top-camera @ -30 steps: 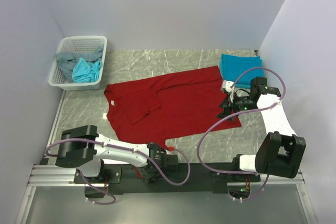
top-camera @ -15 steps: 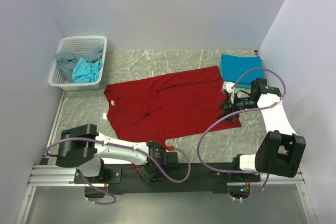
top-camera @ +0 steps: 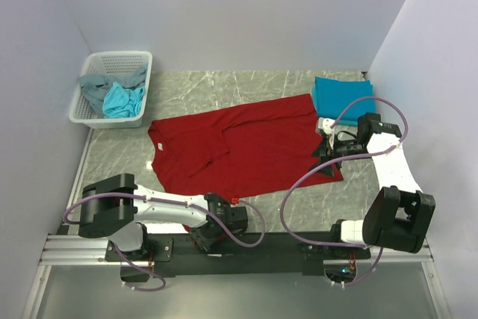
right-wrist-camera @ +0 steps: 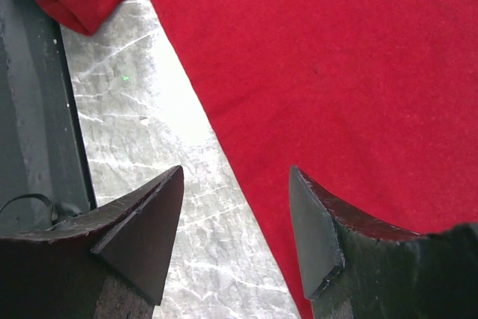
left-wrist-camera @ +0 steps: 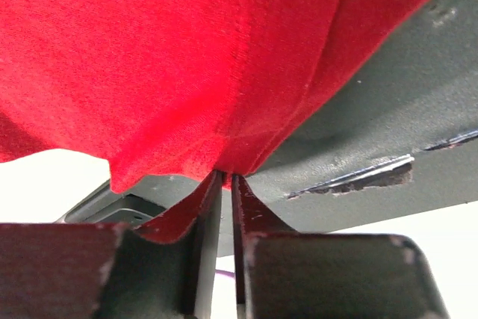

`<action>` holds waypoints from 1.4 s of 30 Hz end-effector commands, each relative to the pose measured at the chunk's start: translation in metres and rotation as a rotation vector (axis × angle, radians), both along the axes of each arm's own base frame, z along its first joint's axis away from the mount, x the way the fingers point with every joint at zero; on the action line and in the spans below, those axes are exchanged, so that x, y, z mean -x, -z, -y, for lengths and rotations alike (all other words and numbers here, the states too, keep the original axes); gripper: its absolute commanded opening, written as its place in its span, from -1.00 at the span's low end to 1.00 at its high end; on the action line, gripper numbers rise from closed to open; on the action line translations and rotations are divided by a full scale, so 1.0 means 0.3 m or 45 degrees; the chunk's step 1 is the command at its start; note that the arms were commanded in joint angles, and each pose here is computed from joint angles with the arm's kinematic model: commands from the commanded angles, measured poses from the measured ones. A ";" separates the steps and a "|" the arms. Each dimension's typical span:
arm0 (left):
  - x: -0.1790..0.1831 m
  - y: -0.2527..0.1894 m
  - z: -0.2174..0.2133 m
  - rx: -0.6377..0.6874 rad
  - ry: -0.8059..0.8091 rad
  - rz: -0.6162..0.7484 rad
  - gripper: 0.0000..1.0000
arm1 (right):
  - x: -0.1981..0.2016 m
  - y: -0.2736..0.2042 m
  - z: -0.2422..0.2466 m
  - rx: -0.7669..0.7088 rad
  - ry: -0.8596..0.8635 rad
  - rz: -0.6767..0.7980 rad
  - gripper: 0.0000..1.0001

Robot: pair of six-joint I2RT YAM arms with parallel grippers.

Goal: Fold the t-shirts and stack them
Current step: Fold the tshirt

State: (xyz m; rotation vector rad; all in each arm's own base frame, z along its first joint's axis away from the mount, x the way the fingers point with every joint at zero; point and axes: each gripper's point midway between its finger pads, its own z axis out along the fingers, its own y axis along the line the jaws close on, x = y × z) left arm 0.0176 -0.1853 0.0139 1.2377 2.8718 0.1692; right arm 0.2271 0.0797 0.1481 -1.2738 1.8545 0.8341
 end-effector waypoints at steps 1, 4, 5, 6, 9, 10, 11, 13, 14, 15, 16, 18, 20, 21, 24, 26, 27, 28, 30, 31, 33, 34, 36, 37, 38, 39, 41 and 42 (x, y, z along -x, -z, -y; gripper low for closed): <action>-0.023 -0.010 0.002 0.019 -0.003 0.044 -0.78 | -0.016 -0.054 -0.006 -0.035 -0.013 0.063 0.31; -0.028 -0.018 0.017 0.031 0.003 0.048 -0.99 | -0.014 -0.055 -0.004 -0.035 -0.012 0.064 0.31; -0.029 -0.032 0.030 0.058 0.001 0.052 -0.99 | -0.015 -0.055 -0.003 -0.032 -0.012 0.066 0.31; -0.033 -0.045 0.048 0.093 -0.004 0.058 -0.99 | -0.018 -0.052 -0.001 -0.028 -0.010 0.067 0.31; -0.052 -0.110 0.112 0.226 -0.033 0.087 -0.99 | -0.035 -0.042 0.020 0.027 0.017 0.075 0.31; -0.057 -0.130 0.131 0.265 -0.044 0.092 -0.99 | -0.036 -0.023 0.039 0.073 0.051 0.046 0.31; -0.063 -0.153 0.139 0.304 -0.058 0.101 -0.99 | -0.041 -0.013 0.052 0.107 0.070 0.051 0.31; -0.065 -0.179 0.147 0.344 -0.074 0.104 -0.99 | -0.056 0.011 0.085 0.188 0.125 0.082 0.32; -0.064 -0.195 0.147 0.370 -0.086 0.106 -0.99 | -0.056 0.035 0.119 0.268 0.150 0.082 0.32; -0.063 -0.206 0.149 0.386 -0.090 0.106 -0.99 | -0.064 0.047 0.144 0.330 0.165 0.109 0.32; -0.060 -0.211 0.144 0.393 -0.092 0.103 -0.99 | -0.057 0.068 0.165 0.378 0.171 0.104 0.33; -0.056 -0.237 0.146 0.435 -0.094 0.100 -0.99 | -0.045 0.113 0.245 0.520 0.193 0.074 0.32; -0.056 -0.260 0.145 0.463 -0.088 0.105 -0.99 | -0.031 0.135 0.314 0.601 0.180 0.064 0.29; -0.057 -0.266 0.142 0.469 -0.090 0.104 -0.99 | -0.006 0.155 0.336 0.625 0.158 0.018 0.29; -0.060 -0.278 0.134 0.479 -0.080 0.107 -0.99 | 0.017 0.188 0.411 0.706 0.065 0.034 0.27; -0.062 -0.277 0.124 0.483 -0.077 0.105 -0.99 | 0.038 0.217 0.432 0.737 0.026 0.008 0.27; -0.060 -0.277 0.124 0.487 -0.077 0.102 -0.99 | 0.038 0.234 0.442 0.753 0.010 0.000 0.27; -0.060 -0.274 0.117 0.485 -0.079 0.100 -0.99 | 0.049 0.254 0.452 0.774 -0.011 -0.015 0.27; -0.069 -0.282 0.114 0.502 -0.092 0.107 -0.99 | 0.047 0.287 0.464 0.798 -0.042 -0.012 0.26; -0.071 -0.283 0.111 0.505 -0.094 0.108 -0.99 | 0.043 0.298 0.471 0.814 -0.048 -0.013 0.26; -0.080 -0.297 0.110 0.530 -0.103 0.115 -0.99 | 0.018 0.325 0.495 0.843 -0.045 -0.003 0.26; -0.082 -0.301 0.109 0.537 -0.107 0.117 -0.99 | 0.013 0.336 0.507 0.861 -0.047 -0.014 0.25; -0.087 -0.312 0.108 0.559 -0.111 0.123 -0.99 | -0.007 0.361 0.517 0.865 -0.045 -0.021 0.21; -0.089 -0.312 0.109 0.567 -0.114 0.123 -0.99 | -0.012 0.368 0.513 0.861 -0.051 -0.019 0.19; -0.089 -0.314 0.109 0.578 -0.114 0.118 -0.99 | -0.019 0.375 0.507 0.852 -0.061 -0.006 0.18; -0.089 -0.315 0.112 0.584 -0.114 0.117 -0.99 | -0.047 0.375 0.510 0.868 -0.054 0.043 0.18; -0.087 -0.310 0.118 0.601 -0.106 0.102 -0.99 | -0.061 0.388 0.494 0.871 -0.068 0.084 0.20; -0.085 -0.306 0.119 0.601 -0.104 0.098 -0.99 | -0.079 0.392 0.491 0.880 -0.082 0.137 0.21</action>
